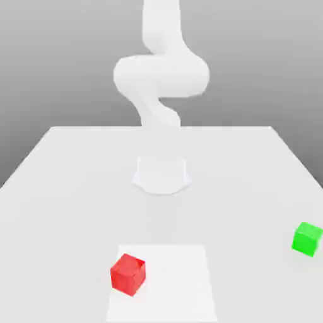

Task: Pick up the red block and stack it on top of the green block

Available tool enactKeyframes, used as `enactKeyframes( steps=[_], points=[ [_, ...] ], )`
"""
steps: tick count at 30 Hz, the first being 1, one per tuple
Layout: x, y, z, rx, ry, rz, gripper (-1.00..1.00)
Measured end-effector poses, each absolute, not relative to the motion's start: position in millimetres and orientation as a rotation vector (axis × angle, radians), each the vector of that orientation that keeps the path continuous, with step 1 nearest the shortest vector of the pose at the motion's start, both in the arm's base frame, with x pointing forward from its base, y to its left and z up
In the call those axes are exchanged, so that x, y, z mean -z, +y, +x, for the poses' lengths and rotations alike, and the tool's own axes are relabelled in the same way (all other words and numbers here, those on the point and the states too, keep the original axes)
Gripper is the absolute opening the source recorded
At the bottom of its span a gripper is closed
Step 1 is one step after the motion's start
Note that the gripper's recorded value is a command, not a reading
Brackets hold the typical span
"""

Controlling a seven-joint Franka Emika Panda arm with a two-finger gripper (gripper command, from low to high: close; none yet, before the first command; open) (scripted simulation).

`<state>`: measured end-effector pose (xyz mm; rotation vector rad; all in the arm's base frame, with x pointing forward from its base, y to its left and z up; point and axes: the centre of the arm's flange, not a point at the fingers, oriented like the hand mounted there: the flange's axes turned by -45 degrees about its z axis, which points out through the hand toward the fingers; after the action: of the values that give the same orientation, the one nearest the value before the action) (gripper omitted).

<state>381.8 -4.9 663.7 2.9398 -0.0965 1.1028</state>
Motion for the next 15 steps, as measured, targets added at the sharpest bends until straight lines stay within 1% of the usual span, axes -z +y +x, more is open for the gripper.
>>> enactKeyframes(
  steps=[3,7,11,15],
  points=[
    [-601,-14,418,-0.948,-0.192,2.982,0.00],
    [-516,-27,448,-0.748,-0.315,3.023,0.00],
    [-428,-41,461,-0.547,-0.439,3.049,0.00],
    [-343,-54,456,-0.344,-0.563,3.061,0.00]
  ],
)
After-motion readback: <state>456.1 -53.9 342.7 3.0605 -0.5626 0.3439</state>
